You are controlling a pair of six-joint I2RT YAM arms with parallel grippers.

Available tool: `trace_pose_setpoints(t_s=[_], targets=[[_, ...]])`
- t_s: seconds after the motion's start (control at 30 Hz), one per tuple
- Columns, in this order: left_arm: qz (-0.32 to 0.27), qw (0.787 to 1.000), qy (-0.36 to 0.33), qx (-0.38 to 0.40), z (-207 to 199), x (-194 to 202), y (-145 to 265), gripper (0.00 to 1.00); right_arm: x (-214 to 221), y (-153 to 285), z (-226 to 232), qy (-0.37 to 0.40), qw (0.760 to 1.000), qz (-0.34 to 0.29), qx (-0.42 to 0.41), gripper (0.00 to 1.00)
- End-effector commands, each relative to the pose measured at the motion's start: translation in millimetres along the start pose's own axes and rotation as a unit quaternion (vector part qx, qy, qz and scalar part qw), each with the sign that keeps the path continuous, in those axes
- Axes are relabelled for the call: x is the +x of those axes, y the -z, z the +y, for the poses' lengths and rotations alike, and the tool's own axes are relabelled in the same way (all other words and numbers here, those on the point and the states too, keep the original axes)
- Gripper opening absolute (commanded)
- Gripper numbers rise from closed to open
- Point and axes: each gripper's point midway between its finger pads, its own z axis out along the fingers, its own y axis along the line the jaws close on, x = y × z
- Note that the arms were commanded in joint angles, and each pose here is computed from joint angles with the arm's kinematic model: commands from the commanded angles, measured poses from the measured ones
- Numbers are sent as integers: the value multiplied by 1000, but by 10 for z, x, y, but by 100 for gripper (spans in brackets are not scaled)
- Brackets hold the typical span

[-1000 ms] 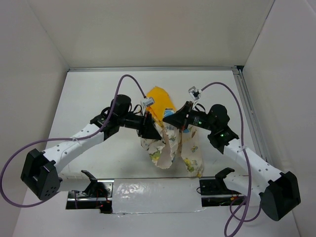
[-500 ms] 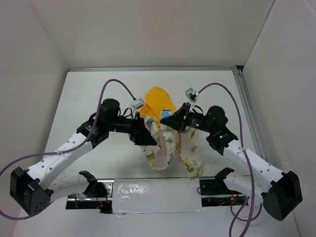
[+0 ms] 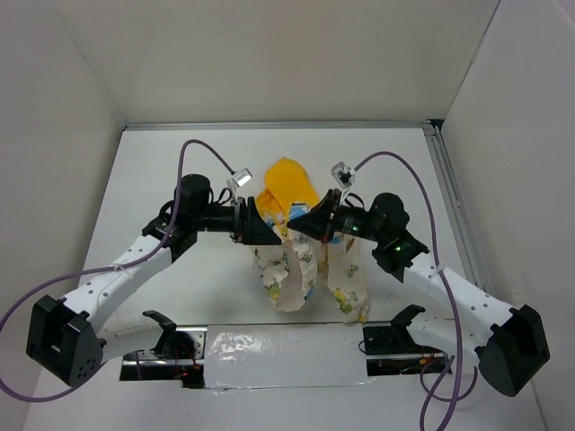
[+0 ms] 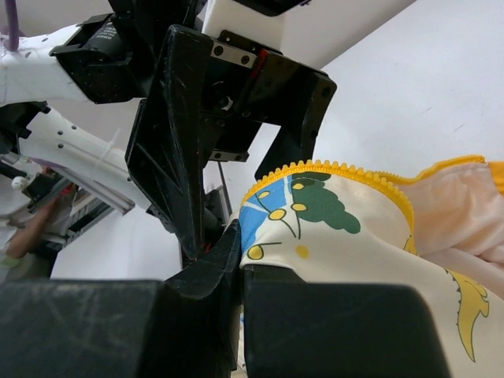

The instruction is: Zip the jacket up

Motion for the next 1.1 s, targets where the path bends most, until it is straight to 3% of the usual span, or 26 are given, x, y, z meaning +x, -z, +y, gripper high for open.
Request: trace_pose_setpoints(t_s=[0.0, 0.07, 0.13, 0.27, 0.43, 0.53, 0.7, 0.8, 1.07], targets=[[-5, 998, -23, 58, -228, -88, 3, 89, -259, -64, 163, 27, 999, -35, -24, 0], [-2, 998, -20, 62, -234, -83, -1, 86, -243, -77, 143, 22, 999, -35, -22, 0], [0, 998, -18, 65, -236, -81, -6, 75, -238, -94, 124, 19, 999, -35, -17, 0], [2, 997, -18, 70, -238, -65, -7, 47, -247, -115, 48, 11, 999, -41, 1, 0], [8, 997, -22, 74, -247, -49, -14, 46, -319, -135, -8, -3, 998, -64, 19, 0], [9, 998, -17, 66, -213, -54, -41, 39, -333, -154, 7, -5, 997, -71, 20, 0], [7, 999, -18, 51, -192, -59, -102, 38, -368, -192, 29, -9, 996, -79, 26, 0], [1, 1000, -8, 24, -150, -84, -144, 0, -353, -201, 60, -11, 996, -79, 27, 0], [-2, 1000, -22, -10, -29, 62, -171, 0, -570, -175, -24, -39, 990, -119, 72, 0]])
